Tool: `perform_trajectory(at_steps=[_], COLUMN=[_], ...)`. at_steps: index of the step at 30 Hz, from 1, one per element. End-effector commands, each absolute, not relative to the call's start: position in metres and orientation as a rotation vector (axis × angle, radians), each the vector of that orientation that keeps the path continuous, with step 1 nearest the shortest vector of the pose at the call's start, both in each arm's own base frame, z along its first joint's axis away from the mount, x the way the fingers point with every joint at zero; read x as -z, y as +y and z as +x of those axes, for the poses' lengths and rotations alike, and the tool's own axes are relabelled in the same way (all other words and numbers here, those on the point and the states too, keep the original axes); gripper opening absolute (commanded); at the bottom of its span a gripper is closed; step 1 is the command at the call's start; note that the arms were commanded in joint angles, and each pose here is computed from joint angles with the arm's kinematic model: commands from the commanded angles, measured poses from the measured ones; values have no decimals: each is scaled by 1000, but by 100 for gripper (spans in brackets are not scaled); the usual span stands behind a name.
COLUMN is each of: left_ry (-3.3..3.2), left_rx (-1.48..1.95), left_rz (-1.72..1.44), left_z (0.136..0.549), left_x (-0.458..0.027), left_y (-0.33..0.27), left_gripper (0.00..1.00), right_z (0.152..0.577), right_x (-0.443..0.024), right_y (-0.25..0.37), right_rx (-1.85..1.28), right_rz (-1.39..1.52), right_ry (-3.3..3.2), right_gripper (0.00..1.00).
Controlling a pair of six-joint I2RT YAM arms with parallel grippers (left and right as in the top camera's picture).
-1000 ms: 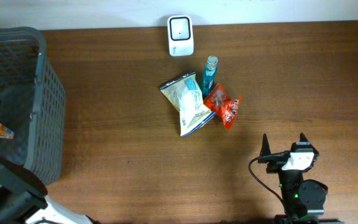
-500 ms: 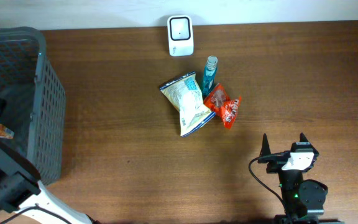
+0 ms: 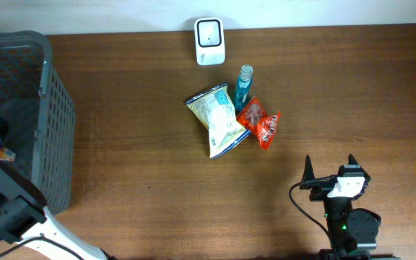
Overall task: Scan the item barcode
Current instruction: 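Reach the left gripper into the basket and grasp the small orange box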
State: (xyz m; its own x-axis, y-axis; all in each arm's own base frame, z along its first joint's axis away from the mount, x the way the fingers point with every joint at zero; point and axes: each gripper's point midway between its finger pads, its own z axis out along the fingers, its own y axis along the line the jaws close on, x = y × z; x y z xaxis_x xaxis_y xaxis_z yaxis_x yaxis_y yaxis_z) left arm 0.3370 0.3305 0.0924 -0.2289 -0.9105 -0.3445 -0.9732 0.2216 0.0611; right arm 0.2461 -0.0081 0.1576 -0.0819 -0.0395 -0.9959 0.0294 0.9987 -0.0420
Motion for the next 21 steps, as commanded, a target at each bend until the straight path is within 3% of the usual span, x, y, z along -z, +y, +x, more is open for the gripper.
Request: perform_trajectory(at_steps=[1,2,4,7,12,17,21], left_ry=[2255,2254,2241,2174,1992,1839,1822], left_rx=[-465,-465,-462,-431,-172,160,414], left_rz=[-1823,-1822,-1815,-1778,-1593,-1280,-944], left_z=[324,324,326,334,363,378,390], left_x=[-85,-85,-91,-130,-243,-360,-433], left_y=[340,340,341,344,322,261,164], left_gripper=[24,11,1,0,0,0,0], right_z=[246,246,246,246,246,246,246], right_x=[-154,-154,-154,-154,-154,-154,-154], right_y=[-7,-7,-7,-7,-7,-7,-7], right_rx=[59,59,59,59,59,59,59], right_rz=[-12,-12,-12,-12,-12,-11,-12], right_ry=[1657,1657,1657,1657,1657,1657,1657], right_gripper=[98,98,99,98,98,98,98])
